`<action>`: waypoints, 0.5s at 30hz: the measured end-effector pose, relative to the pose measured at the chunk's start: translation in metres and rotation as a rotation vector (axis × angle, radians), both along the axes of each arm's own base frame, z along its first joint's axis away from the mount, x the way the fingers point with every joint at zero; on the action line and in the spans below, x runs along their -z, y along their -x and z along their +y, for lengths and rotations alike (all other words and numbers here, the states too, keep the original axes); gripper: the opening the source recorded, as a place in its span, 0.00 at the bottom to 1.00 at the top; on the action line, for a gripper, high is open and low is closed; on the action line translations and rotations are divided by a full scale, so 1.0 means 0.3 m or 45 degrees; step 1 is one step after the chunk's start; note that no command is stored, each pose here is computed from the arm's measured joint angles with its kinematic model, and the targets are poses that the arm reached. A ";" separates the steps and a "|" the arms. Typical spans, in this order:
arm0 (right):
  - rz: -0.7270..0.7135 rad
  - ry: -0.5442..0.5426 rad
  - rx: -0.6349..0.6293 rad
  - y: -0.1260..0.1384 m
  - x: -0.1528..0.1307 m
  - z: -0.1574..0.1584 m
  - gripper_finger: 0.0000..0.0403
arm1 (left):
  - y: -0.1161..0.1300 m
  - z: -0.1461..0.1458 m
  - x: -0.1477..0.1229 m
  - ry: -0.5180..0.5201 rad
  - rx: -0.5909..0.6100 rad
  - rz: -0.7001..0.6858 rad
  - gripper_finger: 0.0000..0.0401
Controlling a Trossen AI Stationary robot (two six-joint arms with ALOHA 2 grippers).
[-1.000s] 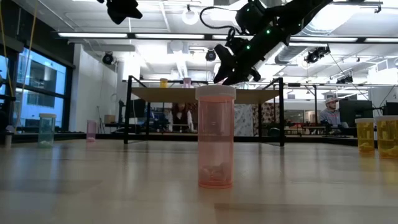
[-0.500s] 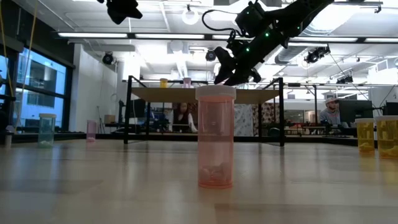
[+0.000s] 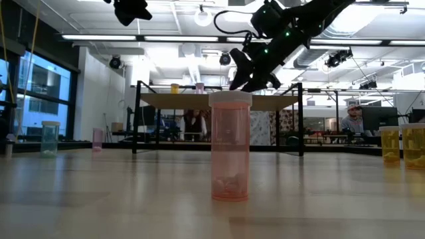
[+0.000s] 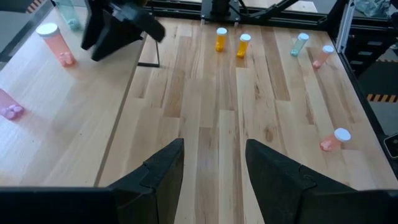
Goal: Pick and place medicine bottles onto shelf by color
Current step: Put the top pink pill bottle on the shelf
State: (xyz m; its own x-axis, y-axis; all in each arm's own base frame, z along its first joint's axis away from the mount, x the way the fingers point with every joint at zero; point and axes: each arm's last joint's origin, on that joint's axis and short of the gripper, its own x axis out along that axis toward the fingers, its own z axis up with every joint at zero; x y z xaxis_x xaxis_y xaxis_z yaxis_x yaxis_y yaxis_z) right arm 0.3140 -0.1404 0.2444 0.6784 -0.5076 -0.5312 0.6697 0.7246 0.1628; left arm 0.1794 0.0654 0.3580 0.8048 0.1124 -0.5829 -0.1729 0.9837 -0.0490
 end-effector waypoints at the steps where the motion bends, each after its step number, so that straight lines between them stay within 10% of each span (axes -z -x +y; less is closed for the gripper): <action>1: -0.012 -0.021 -0.016 -0.002 0.000 0.003 0.44 | 0.000 0.000 0.000 0.000 0.000 0.000 0.41; 15: -0.126 -0.030 -0.056 0.003 -0.021 -0.040 0.44 | 0.000 0.000 0.000 0.000 0.000 0.000 0.41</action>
State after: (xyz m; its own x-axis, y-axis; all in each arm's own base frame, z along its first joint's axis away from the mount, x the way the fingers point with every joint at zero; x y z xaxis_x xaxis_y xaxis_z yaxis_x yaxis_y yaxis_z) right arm 0.3132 -0.1523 0.2506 0.7497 -0.4641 -0.4717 0.6168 0.7483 0.2441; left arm 0.1794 0.0654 0.3580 0.8048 0.1122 -0.5828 -0.1727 0.9837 -0.0491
